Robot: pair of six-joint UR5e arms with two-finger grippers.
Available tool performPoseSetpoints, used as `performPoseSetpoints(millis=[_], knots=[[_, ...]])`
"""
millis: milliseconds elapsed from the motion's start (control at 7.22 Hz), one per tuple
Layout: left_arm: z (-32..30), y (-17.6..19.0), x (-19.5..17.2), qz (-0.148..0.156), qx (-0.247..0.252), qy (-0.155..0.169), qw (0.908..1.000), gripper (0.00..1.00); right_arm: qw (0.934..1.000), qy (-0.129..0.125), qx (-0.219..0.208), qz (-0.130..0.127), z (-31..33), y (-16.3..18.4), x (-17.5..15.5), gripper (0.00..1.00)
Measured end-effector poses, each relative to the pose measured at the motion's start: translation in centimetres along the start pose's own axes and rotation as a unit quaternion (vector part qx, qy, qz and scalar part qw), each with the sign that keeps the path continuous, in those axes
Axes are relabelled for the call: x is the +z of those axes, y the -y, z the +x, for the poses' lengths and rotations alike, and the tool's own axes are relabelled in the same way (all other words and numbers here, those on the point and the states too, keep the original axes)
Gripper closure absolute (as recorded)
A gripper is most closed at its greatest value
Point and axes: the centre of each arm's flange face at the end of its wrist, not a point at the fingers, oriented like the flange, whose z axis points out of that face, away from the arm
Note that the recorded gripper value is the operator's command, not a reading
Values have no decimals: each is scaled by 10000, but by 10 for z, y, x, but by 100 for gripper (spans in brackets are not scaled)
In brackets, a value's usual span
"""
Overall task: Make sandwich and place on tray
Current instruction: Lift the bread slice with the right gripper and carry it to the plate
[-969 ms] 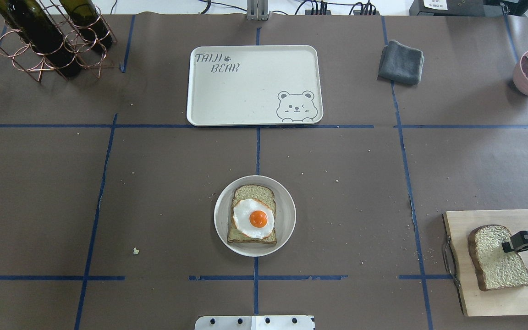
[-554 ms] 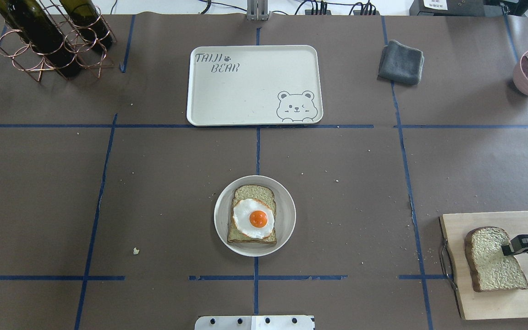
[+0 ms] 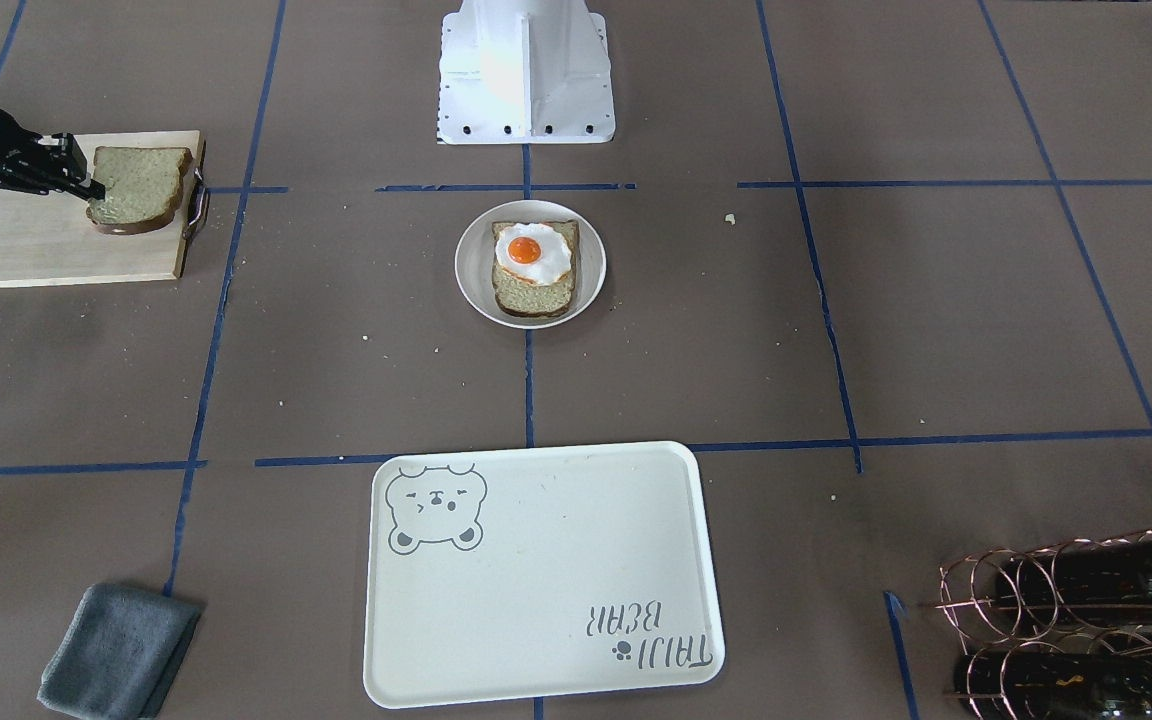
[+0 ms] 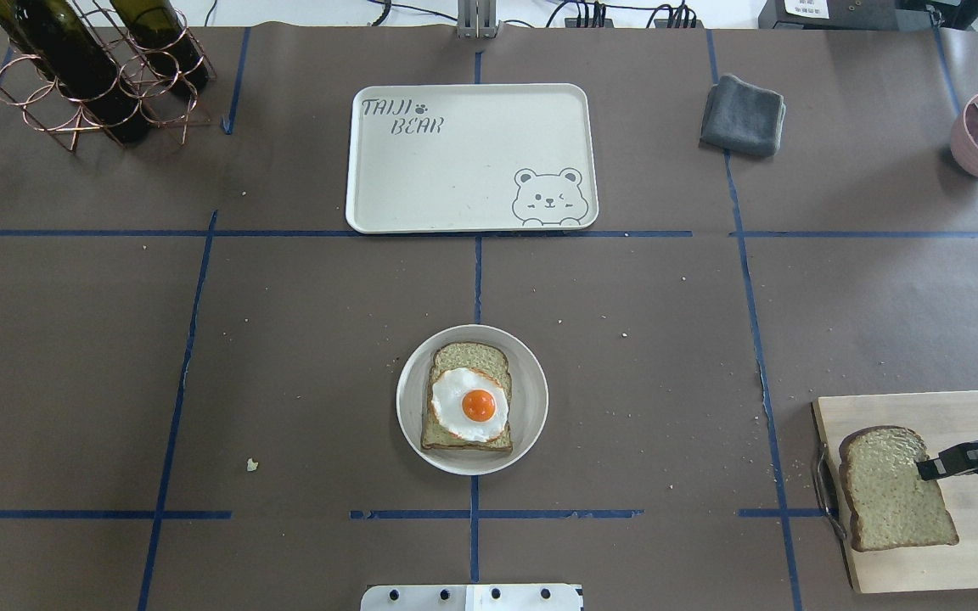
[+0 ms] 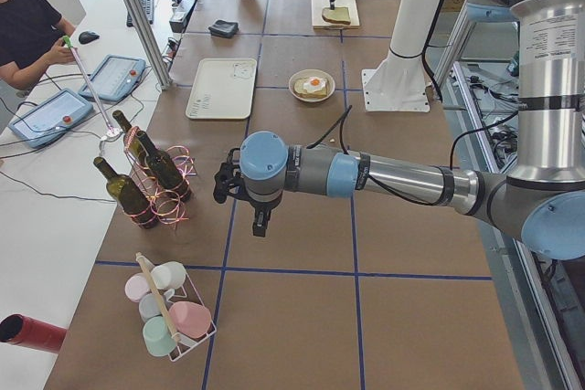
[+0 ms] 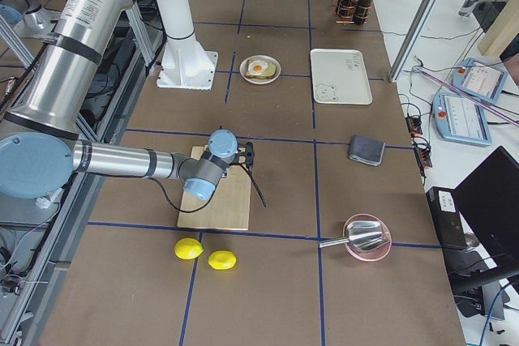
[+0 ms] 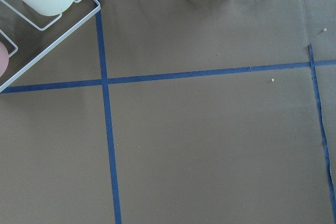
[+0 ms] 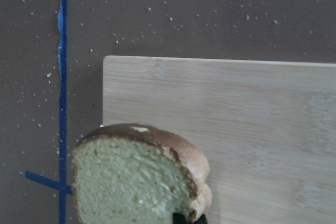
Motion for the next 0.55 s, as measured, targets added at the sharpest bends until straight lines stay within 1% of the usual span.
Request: performPoseSetpoints(millis=[138,277,554], knots=[[0,0,0,-1,-2,-20,10000,0,9998,211,30,-26,-18,7,1,100],[0,0,0,-2,-6,-30,10000,0,9986,485,183,-79,-46,23,4,100],[0,0,0,-3,-8,-39,10000,0,9950,917,392,-90,-110,70,18,100]])
